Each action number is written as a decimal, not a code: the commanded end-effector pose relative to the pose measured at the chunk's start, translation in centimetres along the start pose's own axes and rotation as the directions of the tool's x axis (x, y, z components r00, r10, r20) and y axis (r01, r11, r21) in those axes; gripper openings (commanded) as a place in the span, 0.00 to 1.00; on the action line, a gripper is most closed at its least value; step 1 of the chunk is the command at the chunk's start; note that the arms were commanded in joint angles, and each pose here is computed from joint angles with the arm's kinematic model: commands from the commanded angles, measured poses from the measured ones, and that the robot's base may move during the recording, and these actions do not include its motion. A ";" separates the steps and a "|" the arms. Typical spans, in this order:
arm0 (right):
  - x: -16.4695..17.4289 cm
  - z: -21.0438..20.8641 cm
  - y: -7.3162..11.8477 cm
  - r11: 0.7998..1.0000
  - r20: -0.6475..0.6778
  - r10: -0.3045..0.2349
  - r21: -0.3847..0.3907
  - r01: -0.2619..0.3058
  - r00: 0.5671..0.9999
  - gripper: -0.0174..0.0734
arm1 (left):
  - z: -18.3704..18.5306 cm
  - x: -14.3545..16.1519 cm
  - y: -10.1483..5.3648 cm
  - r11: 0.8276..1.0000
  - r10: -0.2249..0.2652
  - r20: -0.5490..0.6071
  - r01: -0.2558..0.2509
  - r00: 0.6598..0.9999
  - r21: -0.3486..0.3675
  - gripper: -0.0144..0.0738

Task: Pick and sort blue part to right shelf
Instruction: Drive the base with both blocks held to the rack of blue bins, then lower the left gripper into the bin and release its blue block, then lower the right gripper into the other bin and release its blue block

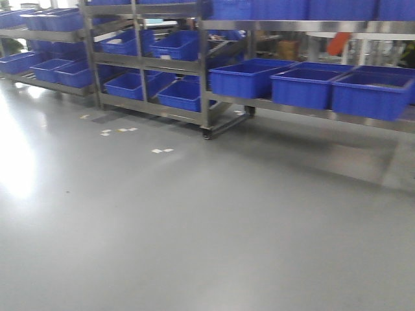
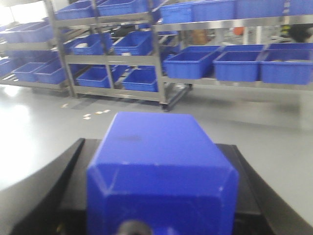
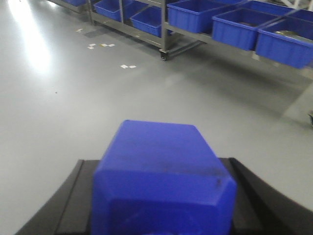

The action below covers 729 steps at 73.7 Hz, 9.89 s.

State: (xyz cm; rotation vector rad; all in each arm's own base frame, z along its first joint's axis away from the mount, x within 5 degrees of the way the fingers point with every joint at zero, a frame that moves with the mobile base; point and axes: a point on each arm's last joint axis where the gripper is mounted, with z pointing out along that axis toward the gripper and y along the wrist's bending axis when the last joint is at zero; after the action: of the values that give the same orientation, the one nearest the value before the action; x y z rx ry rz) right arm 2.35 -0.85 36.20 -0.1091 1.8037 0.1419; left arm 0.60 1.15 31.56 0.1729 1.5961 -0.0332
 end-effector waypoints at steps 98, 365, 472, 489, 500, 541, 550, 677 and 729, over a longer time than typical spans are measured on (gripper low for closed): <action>-1.6 -0.2 0.1 1.000 0.102 -0.022 -0.001 0.022 0.995 0.42 | -0.9 -1.5 0.1 1.000 0.001 0.128 -0.001 0.992 0.004 0.47; -1.6 -0.2 0.1 1.000 0.102 -0.022 -0.001 0.022 0.995 0.42 | -0.9 -1.5 0.1 1.000 0.001 0.128 -0.001 0.992 0.004 0.47; -1.6 -0.2 0.0 1.000 0.103 -0.029 0.005 0.028 0.994 0.42 | 16.3 -9.1 -2.6 0.989 -0.077 -0.249 0.105 0.965 0.101 0.47; -1.6 -0.2 0.0 1.000 0.103 -0.029 0.005 0.028 0.994 0.42 | 25.9 -7.7 -4.1 0.990 -0.053 -0.418 0.103 0.907 0.098 0.47; -1.6 -0.2 0.0 1.000 0.103 -0.028 0.004 0.028 0.994 0.42 | 31.7 -4.8 -5.3 0.990 -0.043 -0.521 0.107 0.852 0.094 0.47; -1.6 -0.2 0.0 1.000 0.103 -0.028 0.004 0.028 0.994 0.42 | 39.8 4.8 -7.2 0.991 -0.003 -0.707 0.095 0.708 0.091 0.47; -1.6 -0.2 0.0 1.000 0.103 -0.028 0.004 0.028 0.994 0.42 | 39.9 5.2 -7.3 0.991 -0.002 -0.718 0.095 0.696 0.090 0.48; -8.3 25.6 -2.2 0.983 -0.481 0.056 0.180 0.037 0.875 0.42 | 10.2 -4.9 -1.9 0.994 -0.027 -0.195 0.047 0.980 0.096 0.31; 1.7 39.1 -5.0 0.984 -0.671 0.004 0.135 0.117 0.741 0.55 | 5.1 -4.5 -1.0 0.995 -0.051 -0.169 0.065 0.984 0.077 0.31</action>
State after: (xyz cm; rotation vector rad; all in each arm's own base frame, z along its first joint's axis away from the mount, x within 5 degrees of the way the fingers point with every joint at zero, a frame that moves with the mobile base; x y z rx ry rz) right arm 39.96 0.56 22.12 -0.0854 2.6483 -0.0958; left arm 5.62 -0.76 34.30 0.1956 1.8621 -0.1090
